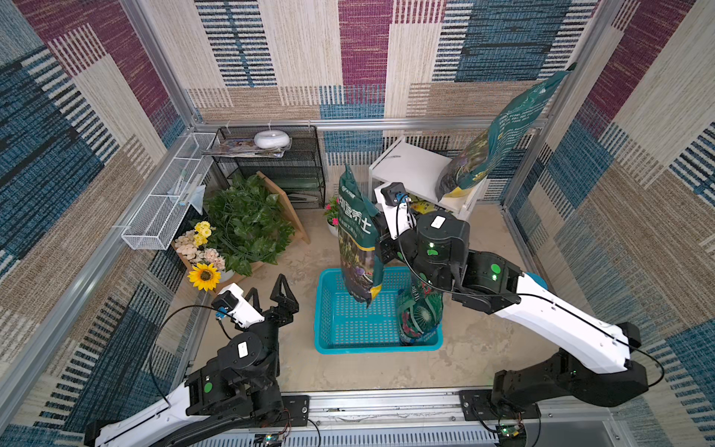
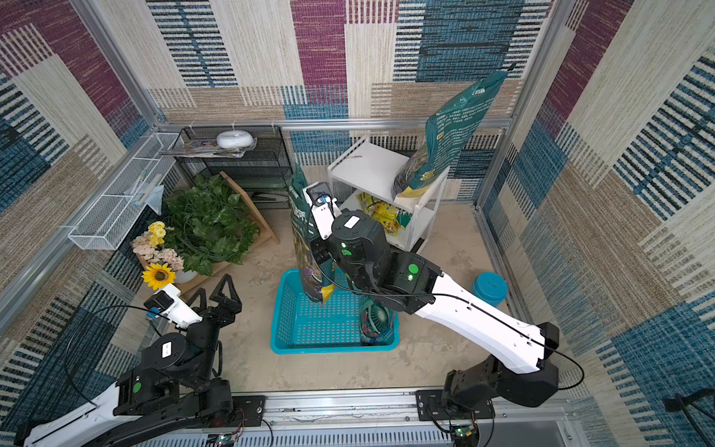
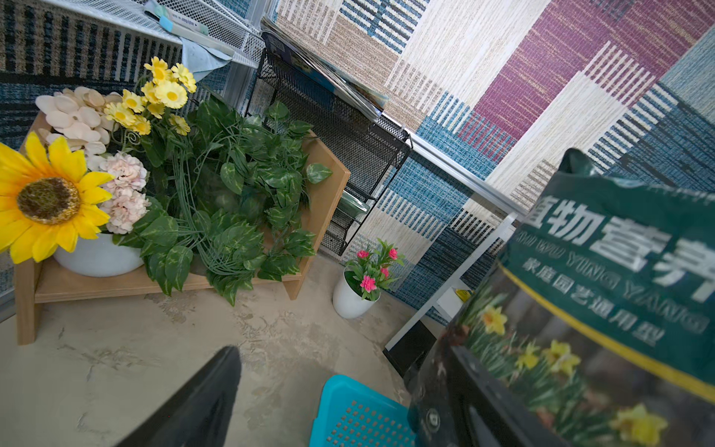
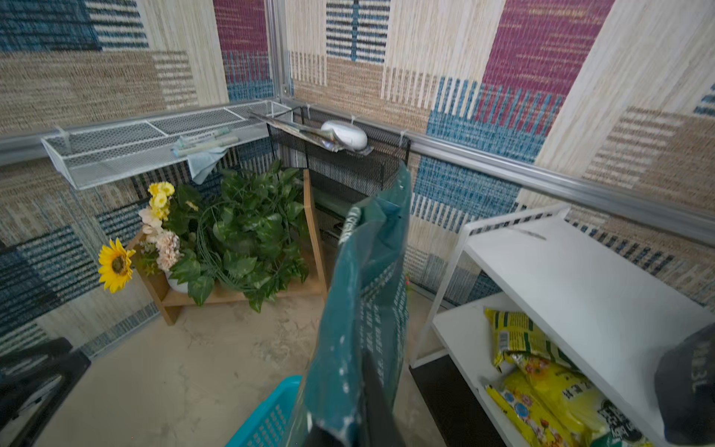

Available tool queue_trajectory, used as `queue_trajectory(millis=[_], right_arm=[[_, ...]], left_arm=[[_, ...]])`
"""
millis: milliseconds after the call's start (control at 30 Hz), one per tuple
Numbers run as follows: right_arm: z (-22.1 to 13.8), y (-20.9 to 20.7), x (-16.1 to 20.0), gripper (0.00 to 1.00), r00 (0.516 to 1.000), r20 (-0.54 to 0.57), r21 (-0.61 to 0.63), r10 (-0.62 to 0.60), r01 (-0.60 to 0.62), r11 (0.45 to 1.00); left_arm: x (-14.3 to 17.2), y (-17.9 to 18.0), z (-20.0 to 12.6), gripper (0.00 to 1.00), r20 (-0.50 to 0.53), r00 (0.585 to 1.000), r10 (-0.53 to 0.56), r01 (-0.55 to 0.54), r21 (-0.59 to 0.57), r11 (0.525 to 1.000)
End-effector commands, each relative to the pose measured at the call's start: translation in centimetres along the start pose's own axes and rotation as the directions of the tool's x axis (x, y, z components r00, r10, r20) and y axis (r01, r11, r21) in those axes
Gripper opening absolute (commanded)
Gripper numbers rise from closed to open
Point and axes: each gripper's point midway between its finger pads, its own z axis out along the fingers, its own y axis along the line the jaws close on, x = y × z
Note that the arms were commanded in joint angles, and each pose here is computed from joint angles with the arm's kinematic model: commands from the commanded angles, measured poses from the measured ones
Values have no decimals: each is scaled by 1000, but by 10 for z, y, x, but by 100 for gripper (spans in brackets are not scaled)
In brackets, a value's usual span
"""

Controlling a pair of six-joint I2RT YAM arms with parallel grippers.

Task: Take down the fertilizer bag from the shelf
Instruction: Place the fertilizer bag in the storage box.

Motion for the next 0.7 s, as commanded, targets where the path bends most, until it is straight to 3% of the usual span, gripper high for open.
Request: queue_trajectory(millis=[0, 267, 400, 667], right_arm=[[-26, -18, -33, 0, 951, 214, -23, 223, -224, 974], [-35, -27, 9, 0, 945, 193, -10, 264, -267, 964], [-31, -36, 26, 0, 956, 184, 58, 230, -244, 968], [-31, -39, 16, 0, 959, 213, 63, 187, -204, 977]], left_arm=[[-1, 2, 0, 87, 5, 1000, 4, -4, -12, 1000], [1, -1, 1, 87, 4, 1000, 11, -11, -7, 1000], [1, -2, 1, 87, 1, 1000, 10, -10, 0, 1000], [3, -6, 2, 87, -4, 1000, 22, -22, 7, 1000]])
